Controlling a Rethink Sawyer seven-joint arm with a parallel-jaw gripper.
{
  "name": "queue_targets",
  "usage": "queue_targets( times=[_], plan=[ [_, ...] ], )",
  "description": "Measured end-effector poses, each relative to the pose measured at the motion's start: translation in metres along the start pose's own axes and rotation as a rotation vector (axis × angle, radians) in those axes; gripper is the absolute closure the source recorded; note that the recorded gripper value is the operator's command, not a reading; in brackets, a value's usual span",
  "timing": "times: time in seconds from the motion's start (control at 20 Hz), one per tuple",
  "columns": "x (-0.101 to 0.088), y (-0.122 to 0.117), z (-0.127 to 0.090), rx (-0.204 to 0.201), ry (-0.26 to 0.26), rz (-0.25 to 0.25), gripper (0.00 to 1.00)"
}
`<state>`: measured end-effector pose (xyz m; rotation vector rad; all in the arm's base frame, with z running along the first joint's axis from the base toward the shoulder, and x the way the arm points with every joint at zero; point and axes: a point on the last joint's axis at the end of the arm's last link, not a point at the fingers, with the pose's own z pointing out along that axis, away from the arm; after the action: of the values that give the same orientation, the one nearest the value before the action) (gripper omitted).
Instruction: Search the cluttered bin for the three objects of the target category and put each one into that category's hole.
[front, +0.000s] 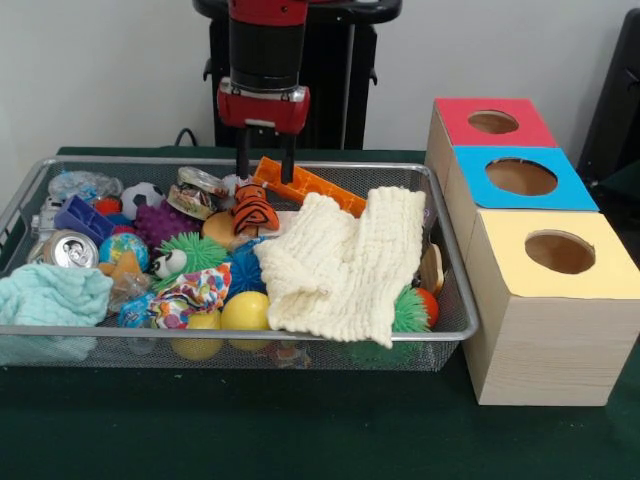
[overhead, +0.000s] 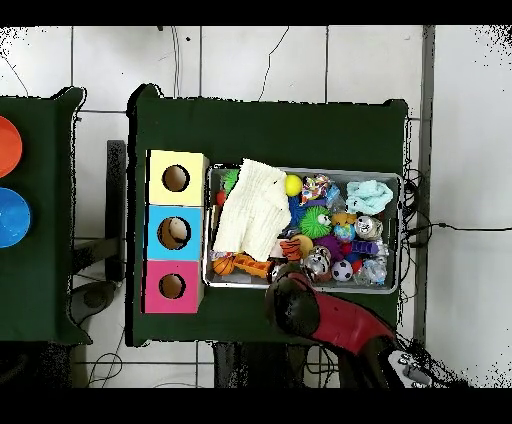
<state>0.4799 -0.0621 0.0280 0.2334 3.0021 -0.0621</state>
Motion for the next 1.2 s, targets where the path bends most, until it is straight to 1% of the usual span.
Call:
queue_targets(
  times=[0.25,0.4,0.95,1.2],
  plan=[
    [-0.017,0.0,0.01,-0.02,-0.027,-0.012,0.0],
    [-0.026,-0.004,0.015,-0.023,-0.042,-0.02,0.0],
    [-0.055,-0.01,0.025,-0.014,-0.088,-0.048,0.0],
    [-0.062,-0.008,0.033,-0.013,-0.096,-0.061,0.0]
  ],
)
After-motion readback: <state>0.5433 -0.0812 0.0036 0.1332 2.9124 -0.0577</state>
